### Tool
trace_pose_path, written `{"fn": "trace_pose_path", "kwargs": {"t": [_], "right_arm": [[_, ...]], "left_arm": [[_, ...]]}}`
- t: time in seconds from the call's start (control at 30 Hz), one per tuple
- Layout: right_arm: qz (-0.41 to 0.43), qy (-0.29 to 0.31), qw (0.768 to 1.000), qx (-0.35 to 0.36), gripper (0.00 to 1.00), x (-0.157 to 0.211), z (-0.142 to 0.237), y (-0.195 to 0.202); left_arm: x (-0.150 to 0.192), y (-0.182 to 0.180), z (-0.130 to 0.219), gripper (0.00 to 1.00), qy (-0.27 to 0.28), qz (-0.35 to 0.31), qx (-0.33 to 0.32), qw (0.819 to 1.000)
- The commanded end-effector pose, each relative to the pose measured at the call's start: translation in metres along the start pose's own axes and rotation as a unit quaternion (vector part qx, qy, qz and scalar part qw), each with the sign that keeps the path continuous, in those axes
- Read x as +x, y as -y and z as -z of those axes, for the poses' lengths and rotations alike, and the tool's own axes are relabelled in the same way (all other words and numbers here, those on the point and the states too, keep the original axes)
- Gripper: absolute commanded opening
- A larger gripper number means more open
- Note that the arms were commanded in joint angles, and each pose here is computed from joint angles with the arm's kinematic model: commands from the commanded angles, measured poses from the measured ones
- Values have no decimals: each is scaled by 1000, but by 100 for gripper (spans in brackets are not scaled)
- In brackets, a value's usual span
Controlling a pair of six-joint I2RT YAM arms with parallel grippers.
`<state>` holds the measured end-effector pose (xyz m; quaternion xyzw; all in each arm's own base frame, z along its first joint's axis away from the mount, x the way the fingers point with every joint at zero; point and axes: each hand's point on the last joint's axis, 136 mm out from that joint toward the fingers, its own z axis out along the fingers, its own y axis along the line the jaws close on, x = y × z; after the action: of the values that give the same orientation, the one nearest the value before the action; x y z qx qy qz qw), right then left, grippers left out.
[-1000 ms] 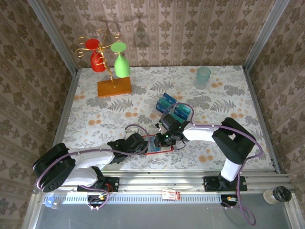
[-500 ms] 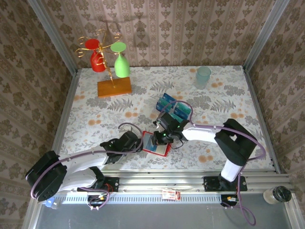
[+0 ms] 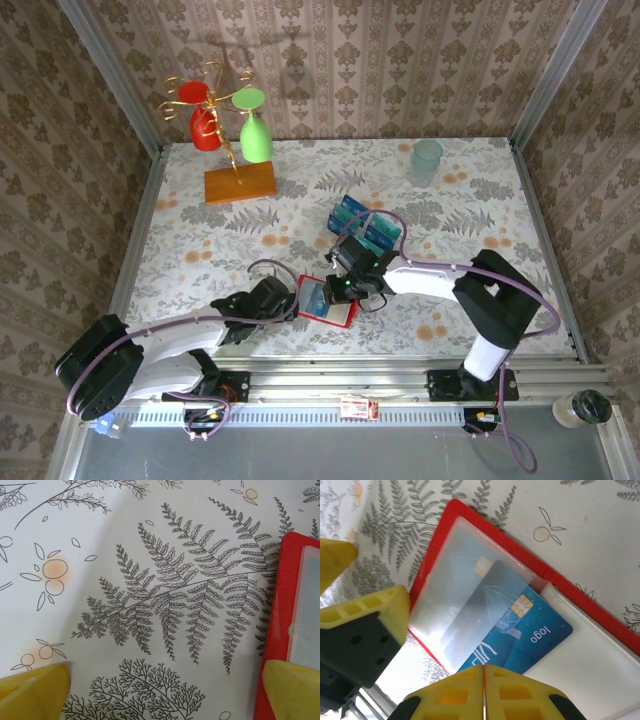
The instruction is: Put the credit cards into the card holder
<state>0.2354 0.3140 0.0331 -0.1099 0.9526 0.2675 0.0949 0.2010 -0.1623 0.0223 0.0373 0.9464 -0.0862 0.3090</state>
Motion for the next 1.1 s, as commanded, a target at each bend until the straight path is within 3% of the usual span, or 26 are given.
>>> {"fn": "trace_pose_path", "kwargs": {"t": [0.0,0.5,0.77,0.9,1.07], "right_arm": [[6,-5,1000,17,8,-5,-10,7],[-4,-16,1000,-17,6,-24,-39,-13],[9,-4,1000,-28,7,-38,-31,-25],[13,19,999,-39,11,-41,-9,-33],[14,51,998,-18,28,-34,27,-26]], "left_arm": [[10,-4,-3,100,-14,-3,-2,1000],[17,-3,0,100,-9,4,-1,1000],[11,-5,6,100,7,15,1,1000],[5,-3,10,100,15,17,2,1000],[-4,0,14,100,24,17,3,1000]]}}
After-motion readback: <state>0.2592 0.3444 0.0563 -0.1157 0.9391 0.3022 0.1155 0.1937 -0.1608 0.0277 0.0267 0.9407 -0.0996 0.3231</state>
